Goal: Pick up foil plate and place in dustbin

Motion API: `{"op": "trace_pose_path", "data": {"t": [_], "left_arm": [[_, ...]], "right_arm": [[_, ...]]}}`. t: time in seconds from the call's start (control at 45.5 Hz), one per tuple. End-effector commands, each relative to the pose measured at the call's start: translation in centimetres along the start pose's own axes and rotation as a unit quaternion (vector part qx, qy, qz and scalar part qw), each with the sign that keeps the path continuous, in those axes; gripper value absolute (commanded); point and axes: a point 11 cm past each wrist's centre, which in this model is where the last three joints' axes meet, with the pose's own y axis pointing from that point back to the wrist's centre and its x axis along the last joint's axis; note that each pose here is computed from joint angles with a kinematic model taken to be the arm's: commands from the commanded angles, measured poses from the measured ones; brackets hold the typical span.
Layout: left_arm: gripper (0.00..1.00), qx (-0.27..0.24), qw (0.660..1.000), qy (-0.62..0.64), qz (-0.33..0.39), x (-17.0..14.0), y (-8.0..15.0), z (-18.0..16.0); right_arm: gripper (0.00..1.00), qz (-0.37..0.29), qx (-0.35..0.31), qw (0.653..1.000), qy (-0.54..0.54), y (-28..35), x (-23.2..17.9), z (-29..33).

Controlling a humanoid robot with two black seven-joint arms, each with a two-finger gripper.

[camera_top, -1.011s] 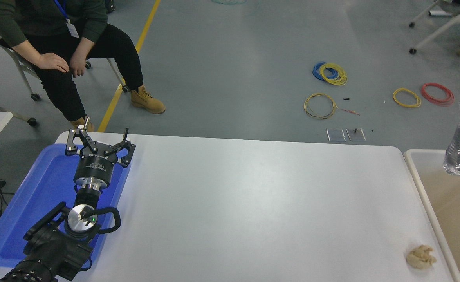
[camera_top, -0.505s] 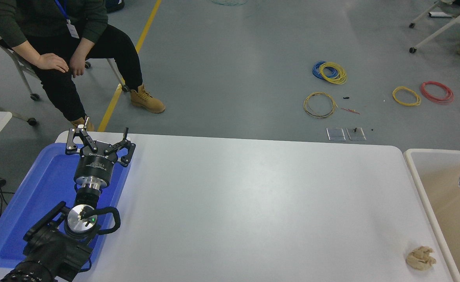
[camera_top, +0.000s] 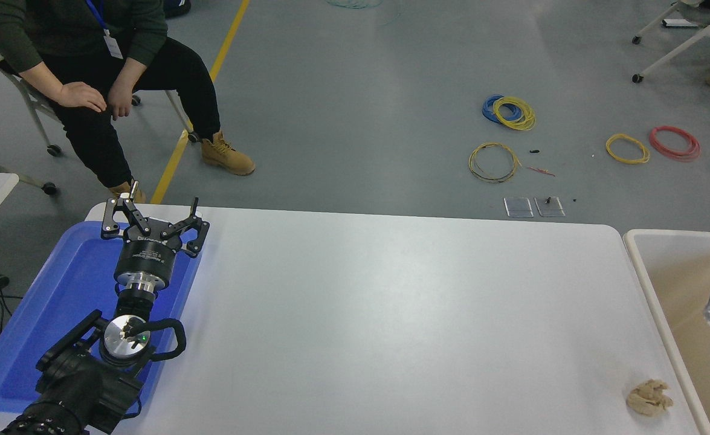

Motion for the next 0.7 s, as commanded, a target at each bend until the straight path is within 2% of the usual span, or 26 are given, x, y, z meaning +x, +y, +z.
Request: {"op": "trace_pose_path", "data": {"t": [0.0,0.286,0.637,0.659,0.681], "left_arm": [[1.0,0.0,1.0,0.0,0.0,0.0,0.0,0.0],[1.0,0.0,1.0,0.0,0.0,0.0,0.0,0.0],[1.0,0.0,1.0,0.0,0.0,0.0,0.0,0.0],[1.0,0.0,1.0,0.0,0.0,0.0,0.0,0.0],[1.0,0.0,1.0,0.0,0.0,0.0,0.0,0.0]], "right_arm": [[0.0,-0.009,0.012,1.0,-0.007,0.0,-4.1,-1.5],[0.0,-0.026,0.017,0.999,-0.022,0.2,-6.8,-2.2],[0.0,-0.018,0.014,0.999,-0.023,0.1,-6.2,-1.9],[0.0,-0.018,0.014,0.999,-0.023,0.1,-6.2,-1.9],[0.07,-0.018,0.014,0.999,-0.023,0.1,-6.2,-1.9]]}}
